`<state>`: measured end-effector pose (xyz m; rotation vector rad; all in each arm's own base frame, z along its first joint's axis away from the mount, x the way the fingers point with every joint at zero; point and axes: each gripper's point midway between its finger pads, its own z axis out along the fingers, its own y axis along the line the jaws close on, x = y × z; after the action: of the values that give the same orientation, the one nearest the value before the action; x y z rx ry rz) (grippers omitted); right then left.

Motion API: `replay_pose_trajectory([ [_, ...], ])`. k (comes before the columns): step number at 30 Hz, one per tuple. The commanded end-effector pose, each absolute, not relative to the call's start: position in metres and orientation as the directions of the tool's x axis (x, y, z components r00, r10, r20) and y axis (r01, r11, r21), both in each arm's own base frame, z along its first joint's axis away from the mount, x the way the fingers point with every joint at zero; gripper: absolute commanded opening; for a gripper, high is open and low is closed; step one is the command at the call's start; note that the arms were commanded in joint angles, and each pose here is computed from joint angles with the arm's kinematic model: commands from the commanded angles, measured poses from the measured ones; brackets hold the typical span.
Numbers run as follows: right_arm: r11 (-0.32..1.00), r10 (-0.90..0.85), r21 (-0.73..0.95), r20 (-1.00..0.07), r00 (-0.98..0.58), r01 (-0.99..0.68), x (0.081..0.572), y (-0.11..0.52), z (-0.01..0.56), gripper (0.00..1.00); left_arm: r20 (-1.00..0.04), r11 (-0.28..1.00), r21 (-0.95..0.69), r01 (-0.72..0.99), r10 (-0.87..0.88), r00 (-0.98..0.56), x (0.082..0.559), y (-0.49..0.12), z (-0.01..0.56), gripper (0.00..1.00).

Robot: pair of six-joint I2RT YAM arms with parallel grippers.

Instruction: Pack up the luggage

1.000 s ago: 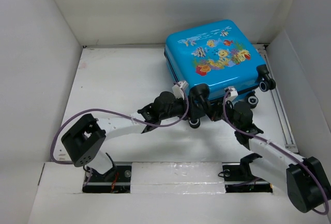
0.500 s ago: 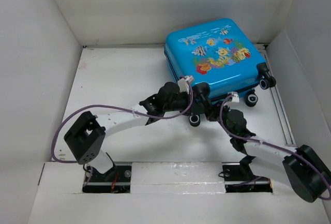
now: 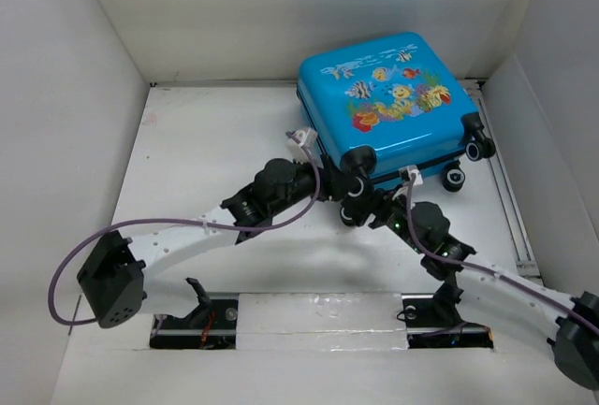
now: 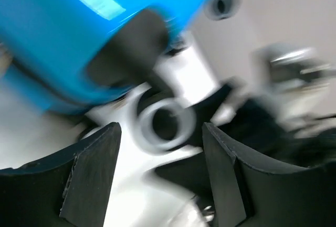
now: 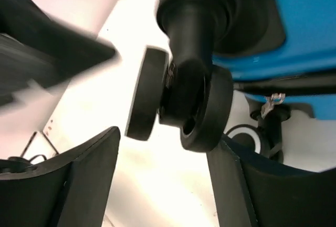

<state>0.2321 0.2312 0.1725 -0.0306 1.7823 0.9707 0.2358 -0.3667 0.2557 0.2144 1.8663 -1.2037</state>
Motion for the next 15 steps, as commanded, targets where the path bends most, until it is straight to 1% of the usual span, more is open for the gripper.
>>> replay_pose_trajectory([
  [1,0.725,0.309,0.527,-0.825,-0.474,-0.444,0.221,0.22,0.168,0.71,-0.774,0.666,-0.602,0.441,-0.351,-0.526,0.252,-0.326,0.219,0.59],
  [3,0.74,0.261,0.516,-0.812,-0.523,-0.431,0.208,0.215,0.156,0.73,-0.766,0.681,-0.608,0.408,-0.37,-0.526,0.251,-0.315,0.208,0.55],
  [4,0.742,0.238,0.511,-0.806,-0.542,-0.435,0.201,0.215,0.151,0.74,-0.757,0.687,-0.619,0.38,-0.392,-0.523,0.251,-0.309,0.204,0.55],
  [6,0.737,0.242,0.511,-0.811,-0.532,-0.442,0.194,0.21,0.162,0.75,-0.744,0.695,-0.624,0.358,-0.388,-0.544,0.244,-0.301,0.179,0.51],
  [7,0.759,0.221,0.498,-0.803,-0.553,-0.42,0.189,0.203,0.152,0.76,-0.736,0.681,-0.637,0.362,-0.395,-0.55,0.241,-0.3,0.176,0.5],
  [8,0.76,0.235,0.497,-0.812,-0.535,-0.42,0.19,0.201,0.163,0.78,-0.732,0.686,-0.632,0.362,-0.374,-0.57,0.235,-0.298,0.159,0.5],
  [10,0.763,0.239,0.488,-0.823,-0.515,-0.425,0.189,0.197,0.175,0.87,-0.72,0.656,-0.651,0.381,-0.376,-0.584,0.233,-0.306,0.156,0.5],
  [11,0.766,0.245,0.487,-0.825,-0.509,-0.421,0.19,0.196,0.18,0.87,-0.704,0.65,-0.656,0.384,-0.343,-0.622,0.228,-0.312,0.14,0.49],
  [12,0.765,0.257,0.477,-0.842,-0.474,-0.433,0.193,0.195,0.202,0.89,-0.702,0.629,-0.666,0.401,-0.346,-0.622,0.228,-0.318,0.142,0.49],
  [13,0.782,0.216,0.446,-0.849,-0.482,-0.435,0.193,0.193,0.2,0.9,-0.7,0.629,-0.665,0.402,-0.337,-0.63,0.228,-0.321,0.137,0.49],
  [14,0.806,0.217,0.426,-0.858,-0.465,-0.411,0.199,0.188,0.207,0.9,-0.697,0.63,-0.66,0.41,-0.309,-0.647,0.221,-0.328,0.127,0.47],
  [15,0.816,0.225,0.416,-0.869,-0.441,-0.402,0.204,0.186,0.222,0.92,-0.699,0.617,-0.663,0.424,-0.307,-0.646,0.219,-0.335,0.13,0.47],
])
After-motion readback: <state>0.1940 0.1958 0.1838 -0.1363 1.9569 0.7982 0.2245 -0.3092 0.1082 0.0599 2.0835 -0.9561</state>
